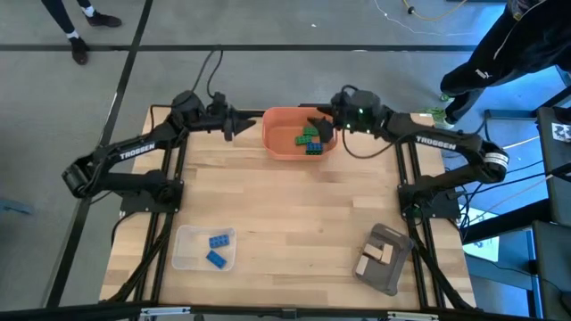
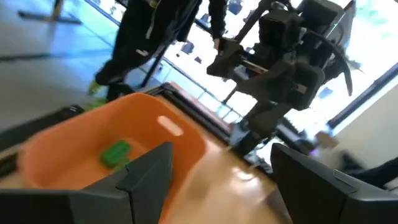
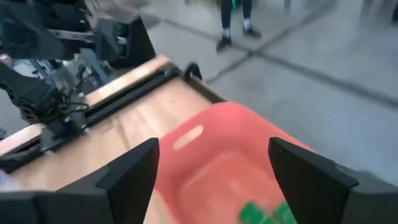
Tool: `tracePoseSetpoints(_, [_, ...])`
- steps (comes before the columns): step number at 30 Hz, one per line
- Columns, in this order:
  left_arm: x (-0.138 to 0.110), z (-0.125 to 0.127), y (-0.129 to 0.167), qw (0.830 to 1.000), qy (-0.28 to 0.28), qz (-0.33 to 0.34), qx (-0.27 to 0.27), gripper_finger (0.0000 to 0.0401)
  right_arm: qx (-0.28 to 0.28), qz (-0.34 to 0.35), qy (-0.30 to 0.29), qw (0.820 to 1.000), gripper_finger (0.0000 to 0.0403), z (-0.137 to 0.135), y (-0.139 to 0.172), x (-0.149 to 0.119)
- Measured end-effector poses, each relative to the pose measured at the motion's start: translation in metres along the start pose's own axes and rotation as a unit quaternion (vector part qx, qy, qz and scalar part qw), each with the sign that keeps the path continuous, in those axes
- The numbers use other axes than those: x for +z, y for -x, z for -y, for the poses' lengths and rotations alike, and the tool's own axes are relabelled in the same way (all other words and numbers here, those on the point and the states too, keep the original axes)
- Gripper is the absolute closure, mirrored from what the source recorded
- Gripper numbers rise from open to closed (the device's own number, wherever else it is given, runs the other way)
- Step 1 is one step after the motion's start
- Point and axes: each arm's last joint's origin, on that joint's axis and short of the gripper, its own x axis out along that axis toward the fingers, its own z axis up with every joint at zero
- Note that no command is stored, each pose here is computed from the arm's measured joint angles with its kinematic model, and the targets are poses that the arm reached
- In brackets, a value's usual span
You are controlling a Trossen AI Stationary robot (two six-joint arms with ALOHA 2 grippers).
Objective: Sort & place blocks by color
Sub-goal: Put the blue 8 stud game piece into the white transparent bin
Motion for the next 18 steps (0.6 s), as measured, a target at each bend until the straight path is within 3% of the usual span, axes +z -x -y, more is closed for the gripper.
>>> tracePoseSetpoints(3, [0.005,0.009,-0.003,0.999,0.033,0.002,-0.018,0.014,-0.012,-0.027,-0.056,0.998,0.0099,-0.007,0.009,0.023])
tracePoseSetpoints(5, [0.007,0.013,-0.005,0.999,0.045,0.001,-0.027,0.014,-0.027,-0.038,-0.125,0.991,0.0099,-0.009,0.014,0.033])
tracePoseSetpoints(9, [0.008,0.019,-0.007,0.999,0.032,-0.003,-0.04,0.014,-0.082,-0.067,-0.229,0.968,0.0099,-0.002,0.007,0.037])
tracePoseSetpoints(12, [0.006,0.019,-0.007,0.999,0.032,-0.009,-0.042,0.014,-0.082,-0.124,-0.297,0.943,0.0099,0.007,-0.017,0.032])
tracePoseSetpoints(15, [0.006,0.019,-0.007,0.998,0.038,-0.009,-0.042,0.014,-0.086,-0.215,-0.301,0.925,0.0099,0.012,-0.05,0.018])
tracePoseSetpoints(18, [0.006,0.018,-0.007,0.998,0.038,-0.009,-0.041,0.014,-0.131,-0.296,-0.266,0.908,0.0099,0.018,-0.08,-0.001])
